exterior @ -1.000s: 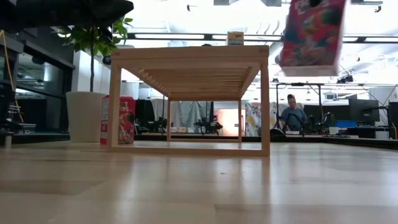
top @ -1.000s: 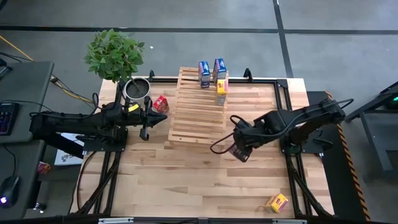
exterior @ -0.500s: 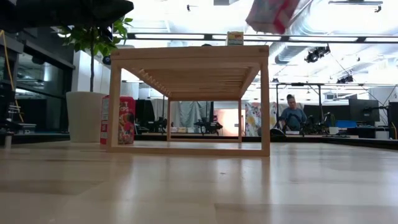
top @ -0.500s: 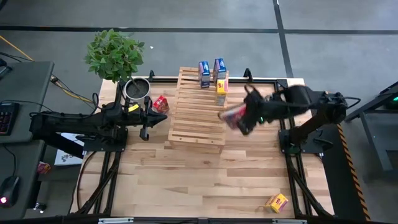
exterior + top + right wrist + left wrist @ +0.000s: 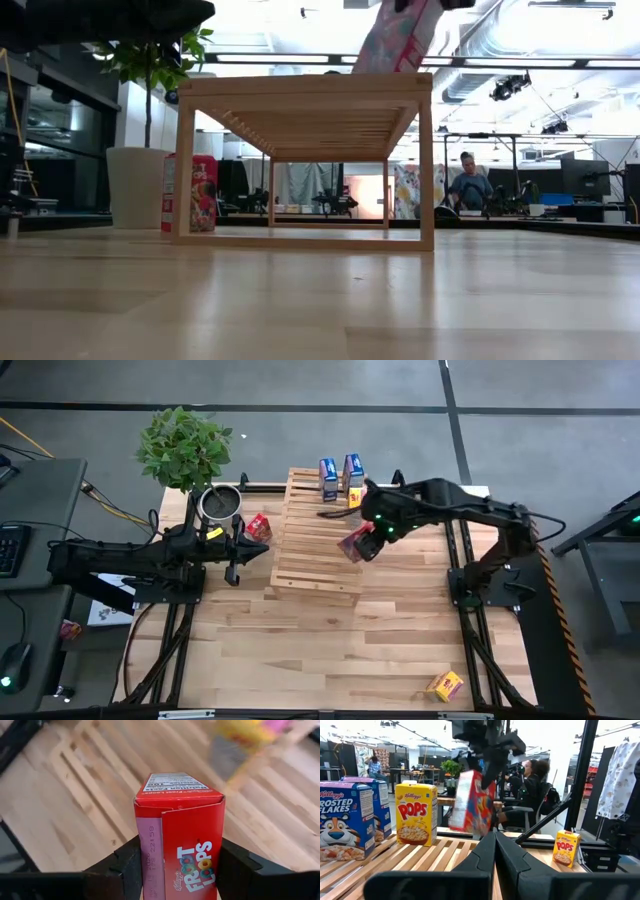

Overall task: Stack cereal on shelf
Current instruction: Put the bottom red cereal box on the shelf

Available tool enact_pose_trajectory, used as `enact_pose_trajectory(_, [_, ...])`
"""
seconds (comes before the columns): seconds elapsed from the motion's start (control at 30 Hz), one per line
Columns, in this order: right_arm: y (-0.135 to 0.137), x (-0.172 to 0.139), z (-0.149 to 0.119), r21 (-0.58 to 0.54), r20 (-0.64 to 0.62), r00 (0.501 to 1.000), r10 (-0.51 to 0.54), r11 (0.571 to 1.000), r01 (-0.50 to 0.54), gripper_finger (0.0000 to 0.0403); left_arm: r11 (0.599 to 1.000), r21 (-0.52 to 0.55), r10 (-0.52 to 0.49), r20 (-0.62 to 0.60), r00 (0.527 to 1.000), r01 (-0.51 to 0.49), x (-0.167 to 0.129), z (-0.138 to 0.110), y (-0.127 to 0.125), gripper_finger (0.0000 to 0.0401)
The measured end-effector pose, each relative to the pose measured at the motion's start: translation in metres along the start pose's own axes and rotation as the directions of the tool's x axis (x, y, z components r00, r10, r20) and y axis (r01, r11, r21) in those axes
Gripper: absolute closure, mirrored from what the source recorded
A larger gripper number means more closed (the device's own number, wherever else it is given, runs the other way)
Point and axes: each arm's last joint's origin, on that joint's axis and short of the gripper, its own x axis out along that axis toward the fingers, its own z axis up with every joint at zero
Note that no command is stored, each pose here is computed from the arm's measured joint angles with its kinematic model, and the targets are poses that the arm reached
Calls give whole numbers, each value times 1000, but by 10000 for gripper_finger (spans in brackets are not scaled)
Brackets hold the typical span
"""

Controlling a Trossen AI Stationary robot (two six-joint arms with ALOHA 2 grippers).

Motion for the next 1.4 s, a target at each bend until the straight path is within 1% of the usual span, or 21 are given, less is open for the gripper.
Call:
enact_pose_trajectory(0.07, [1, 4, 1, -22, -10, 1000, -4, 1000, 4, 217, 1000, 0, 0, 0, 1000, 0, 0, 0, 0, 401])
enact_pose_trajectory(0.27, [-1, 4, 2, -58, 30, 997, -69, 996, 70, 217, 1000, 0, 0, -1, 1000, 0, 0, 0, 0, 401])
enact_pose_trajectory(0.4, [-1, 5, 3, -50, 18, 999, -44, 998, 44, 217, 1000, 0, 0, -1, 1000, 0, 0, 0, 0, 401])
enact_pose_trajectory(0.67, [0, 7, 5, -25, 27, 999, -39, 999, 40, 217, 1000, 0, 0, -1, 1000, 0, 0, 0, 0, 401])
enact_pose_trajectory(0.77, [2, 10, 6, -44, 23, 999, -40, 998, 41, 217, 1000, 0, 0, -1, 1000, 0, 0, 0, 0, 401])
enact_pose_trajectory(0.97, [5, 14, 9, -74, 24, 1000, -8, 997, 10, 217, 1000, 0, 0, -1, 1000, 0, 0, 0, 0, 401])
enact_pose_trajectory(1.2, [5, 15, 9, -70, 21, 1000, -17, 997, 18, 217, 1000, 0, 0, -2, 1000, 0, 0, 0, 0, 401])
enact_pose_trajectory(1.4, [5, 18, 9, -71, 26, 999, -44, 996, 46, 217, 1000, 0, 0, -6, 1000, 0, 0, -1, 0, 401])
